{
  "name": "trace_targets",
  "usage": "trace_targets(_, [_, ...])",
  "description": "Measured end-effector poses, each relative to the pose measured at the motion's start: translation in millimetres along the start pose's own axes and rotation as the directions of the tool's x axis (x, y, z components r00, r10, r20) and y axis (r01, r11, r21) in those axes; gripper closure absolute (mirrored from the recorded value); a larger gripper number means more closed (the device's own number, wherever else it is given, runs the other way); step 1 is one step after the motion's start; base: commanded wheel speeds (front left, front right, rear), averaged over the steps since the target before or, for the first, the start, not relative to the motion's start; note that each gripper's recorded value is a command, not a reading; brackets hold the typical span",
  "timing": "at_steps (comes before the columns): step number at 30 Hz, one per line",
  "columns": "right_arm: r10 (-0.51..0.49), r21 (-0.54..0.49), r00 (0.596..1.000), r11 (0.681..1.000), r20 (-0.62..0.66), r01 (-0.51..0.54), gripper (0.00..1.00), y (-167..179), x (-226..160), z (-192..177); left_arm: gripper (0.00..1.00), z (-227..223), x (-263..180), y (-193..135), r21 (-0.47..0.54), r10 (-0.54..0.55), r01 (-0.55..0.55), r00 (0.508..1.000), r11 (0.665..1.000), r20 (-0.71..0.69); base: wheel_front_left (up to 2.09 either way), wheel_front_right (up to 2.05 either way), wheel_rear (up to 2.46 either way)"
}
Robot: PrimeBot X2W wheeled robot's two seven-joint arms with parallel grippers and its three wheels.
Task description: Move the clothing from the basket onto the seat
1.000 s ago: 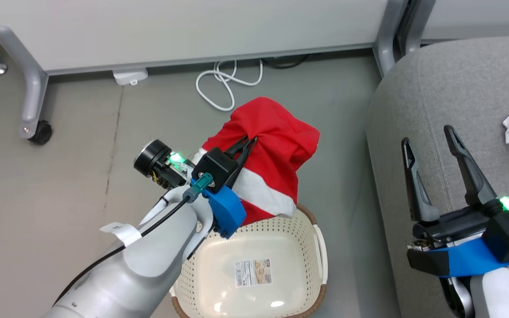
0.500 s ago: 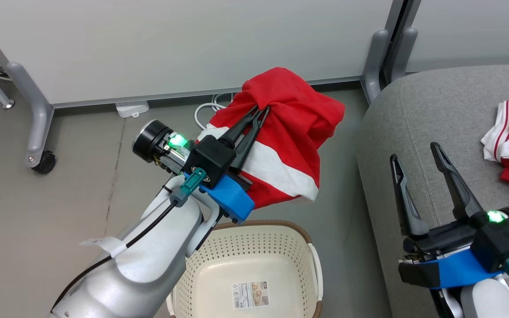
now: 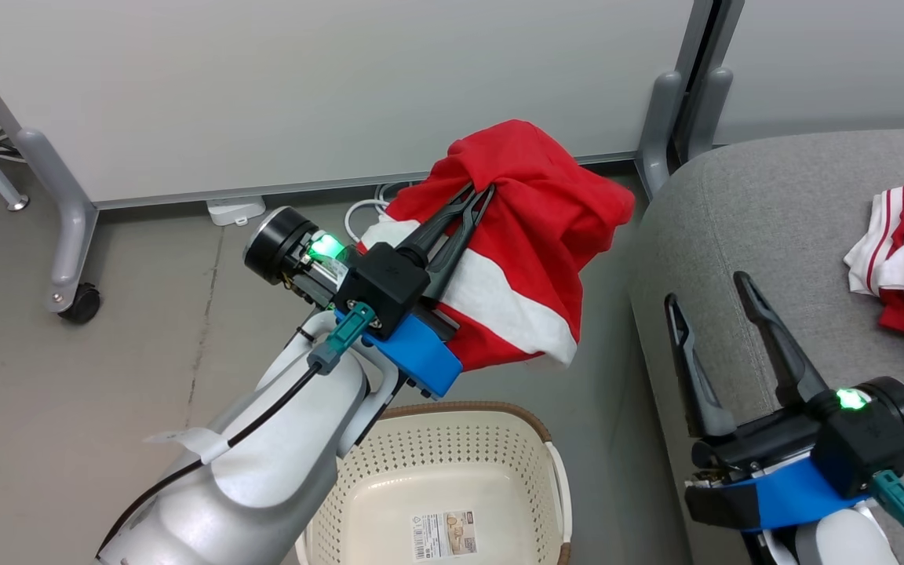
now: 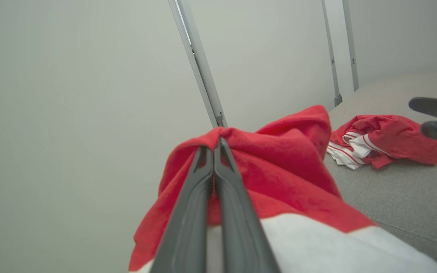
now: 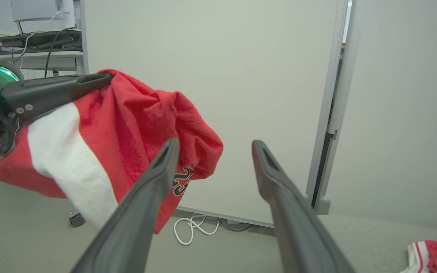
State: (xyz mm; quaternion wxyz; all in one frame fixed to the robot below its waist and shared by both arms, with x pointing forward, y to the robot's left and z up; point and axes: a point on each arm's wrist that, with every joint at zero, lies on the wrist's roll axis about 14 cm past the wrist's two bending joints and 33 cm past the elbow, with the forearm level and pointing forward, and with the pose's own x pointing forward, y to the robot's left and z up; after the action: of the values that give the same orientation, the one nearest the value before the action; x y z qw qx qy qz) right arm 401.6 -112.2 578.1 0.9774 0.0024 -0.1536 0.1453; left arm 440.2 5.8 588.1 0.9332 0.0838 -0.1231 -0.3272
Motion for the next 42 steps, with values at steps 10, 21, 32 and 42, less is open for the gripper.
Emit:
trace_targets(10, [0.166, 0.051, 0.986, 0.985, -0.027, -0.165, 0.0, 49.2, 1.3, -10.7, 1.0, 1.3, -1.6, -4.6, -0.002, -0.008, 0.008, 1.0, 1.0, 0.004, 0.0, 0.0, 0.0])
trace_targets(21, [0.324, -0.019, 0.942, 0.945, -0.089, -0.326, 0.0, 82.9, -3.4, -31.1, 1.0, 2.1, 0.1, -3.0, 0.0, -0.006, 0.006, 1.0, 1.0, 0.009, 0.0, 0.0, 0.0])
trace_targets(32, [0.374, -0.186, 0.919, 0.901, -0.125, -0.392, 0.0, 89.2, 5.8, -40.0, 1.0, 4.5, 6.4, -11.1, -0.01, -0.026, 0.026, 0.999, 1.0, 0.022, 0.0, 0.0, 0.0])
trace_targets(42, [0.346, -0.207, 0.934, 0.911, -0.087, -0.356, 0.0, 83.5, 30.6, -32.9, 1.0, -1.3, 8.9, -17.2, -0.026, -0.041, 0.041, 0.999, 0.999, 0.014, 0.0, 0.0, 0.0])
